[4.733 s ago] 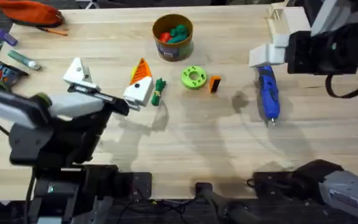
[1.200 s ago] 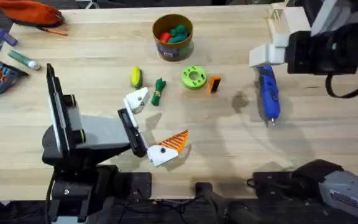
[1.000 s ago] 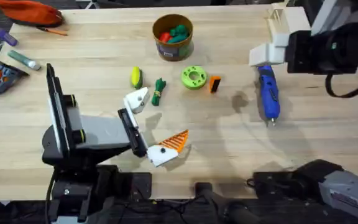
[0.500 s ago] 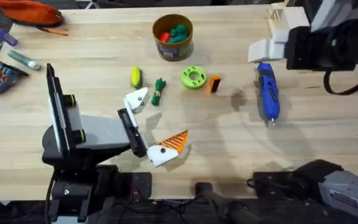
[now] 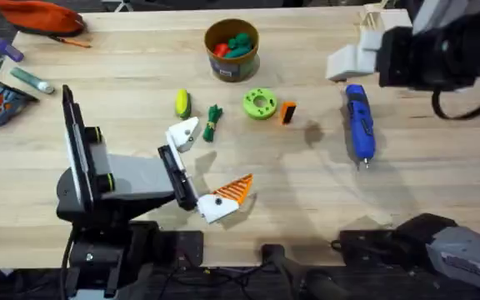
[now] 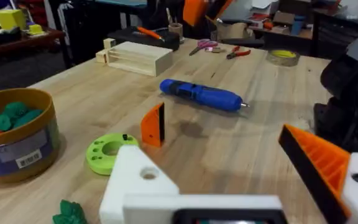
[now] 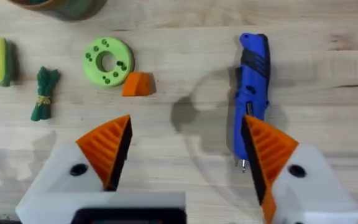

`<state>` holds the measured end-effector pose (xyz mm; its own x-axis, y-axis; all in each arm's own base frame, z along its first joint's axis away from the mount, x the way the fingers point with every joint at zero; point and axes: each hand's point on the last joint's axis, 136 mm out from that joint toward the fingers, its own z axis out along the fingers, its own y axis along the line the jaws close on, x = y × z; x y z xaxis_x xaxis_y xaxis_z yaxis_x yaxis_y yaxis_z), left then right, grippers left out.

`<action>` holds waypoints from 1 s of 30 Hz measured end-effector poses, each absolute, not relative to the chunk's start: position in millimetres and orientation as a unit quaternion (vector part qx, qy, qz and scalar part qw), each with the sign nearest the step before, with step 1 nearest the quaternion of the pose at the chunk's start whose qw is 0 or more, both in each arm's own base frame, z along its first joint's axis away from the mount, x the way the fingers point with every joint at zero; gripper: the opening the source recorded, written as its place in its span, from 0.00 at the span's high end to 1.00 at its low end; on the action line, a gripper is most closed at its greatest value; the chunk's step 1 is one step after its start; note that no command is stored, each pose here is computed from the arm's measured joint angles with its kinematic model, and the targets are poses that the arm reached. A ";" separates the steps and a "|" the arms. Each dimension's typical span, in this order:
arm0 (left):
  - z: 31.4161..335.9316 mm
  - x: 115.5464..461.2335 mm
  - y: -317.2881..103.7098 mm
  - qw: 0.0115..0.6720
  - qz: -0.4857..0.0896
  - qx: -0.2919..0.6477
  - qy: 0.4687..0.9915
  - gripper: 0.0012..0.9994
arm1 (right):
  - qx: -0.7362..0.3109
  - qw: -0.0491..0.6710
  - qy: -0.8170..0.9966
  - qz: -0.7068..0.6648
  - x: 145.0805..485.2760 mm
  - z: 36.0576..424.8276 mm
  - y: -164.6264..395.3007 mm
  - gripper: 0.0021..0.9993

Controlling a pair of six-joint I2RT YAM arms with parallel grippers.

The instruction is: Pick up the gripper from the table and insert it into the empty holder that is missing its gripper. Then pick up a screw, insert it into the mounting hole, and use the screwdriver to tighten it. Finally, clean up the table by picking up the vegetable and placing it into the bucket.

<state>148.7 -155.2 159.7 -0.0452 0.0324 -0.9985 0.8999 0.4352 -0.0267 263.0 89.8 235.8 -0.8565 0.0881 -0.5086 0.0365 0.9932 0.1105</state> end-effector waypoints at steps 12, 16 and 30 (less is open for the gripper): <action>159.7 148.7 -155.3 0.579 -0.375 0.377 0.618 0.01 | 0.031 0.173 0.984 0.018 290.8 190.0 141.6 0.01; 159.7 148.7 -155.3 0.579 -0.375 0.377 0.618 0.01 | 0.018 0.141 0.990 -0.001 296.0 164.0 150.8 0.01; 159.7 148.7 -155.3 0.579 -0.375 0.377 0.618 0.01 | -0.031 0.103 0.994 -0.001 311.9 133.8 176.7 0.01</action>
